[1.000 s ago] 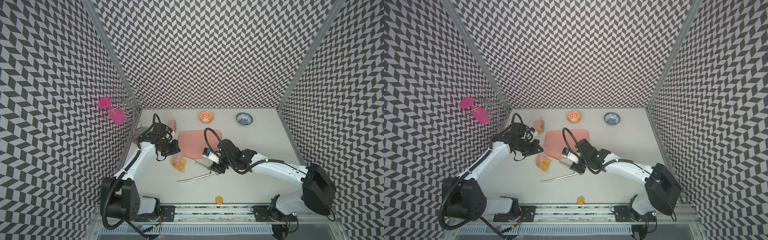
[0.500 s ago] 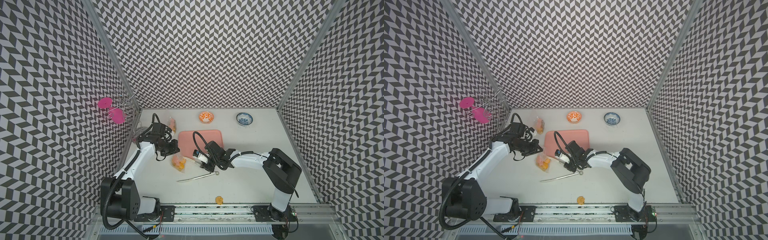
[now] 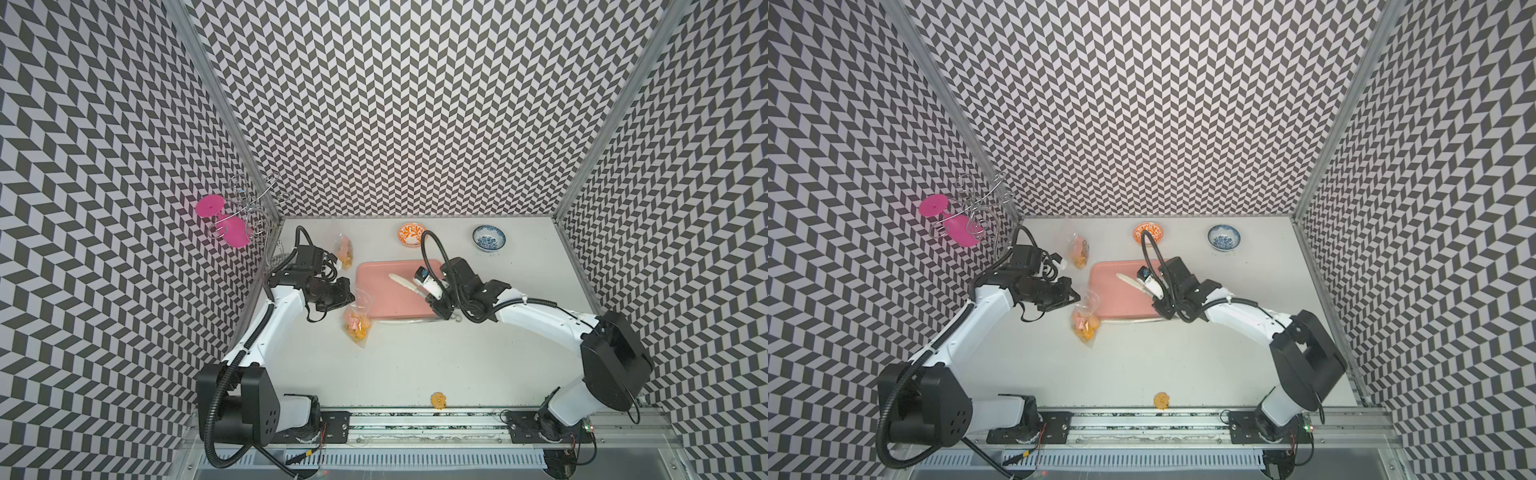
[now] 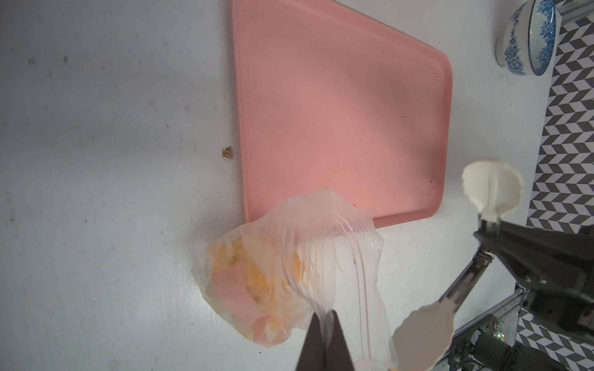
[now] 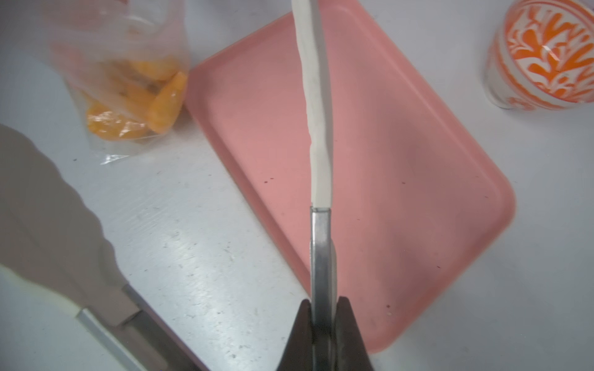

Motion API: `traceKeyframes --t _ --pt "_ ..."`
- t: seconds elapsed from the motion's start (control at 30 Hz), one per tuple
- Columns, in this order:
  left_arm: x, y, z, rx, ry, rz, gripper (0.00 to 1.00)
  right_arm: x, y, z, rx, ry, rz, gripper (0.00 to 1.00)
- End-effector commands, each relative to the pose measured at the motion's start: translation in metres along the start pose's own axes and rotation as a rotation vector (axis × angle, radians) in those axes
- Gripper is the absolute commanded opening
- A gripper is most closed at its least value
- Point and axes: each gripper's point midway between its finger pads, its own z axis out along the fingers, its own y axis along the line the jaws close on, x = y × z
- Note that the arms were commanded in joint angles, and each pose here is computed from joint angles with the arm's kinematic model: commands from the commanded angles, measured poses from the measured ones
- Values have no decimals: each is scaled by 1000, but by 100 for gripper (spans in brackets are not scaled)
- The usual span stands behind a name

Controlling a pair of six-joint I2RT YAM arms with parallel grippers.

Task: Put the cookies into a resealable bag to prevent moisture
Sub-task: Pick up the clamp from the center of the board, then place the clamp on the tray.

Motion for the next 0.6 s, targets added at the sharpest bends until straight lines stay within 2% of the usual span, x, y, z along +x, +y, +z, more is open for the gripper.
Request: traceKeyframes --t 0.0,0.13,0.27,0.4,0.5,0.57 --pt "-3 -14 -13 58 -31 3 0 -11 -27 6 46 -26 42 4" --pt "-2 -29 -20 149 -74 -37 0 -17 -36 37 22 13 36 6" --pt "5 -36 -21 235 -113 -139 0 -30 -41 64 1 22 42 7" --pt "15 -37 -17 298 -127 -224 0 -24 -48 93 21 81 32 12" --pt "20 -35 -18 311 -148 -277 0 -28 -54 102 49 79 31 24" --pt "20 -33 -19 314 -172 -320 0 -34 -54 104 48 72 23 37"
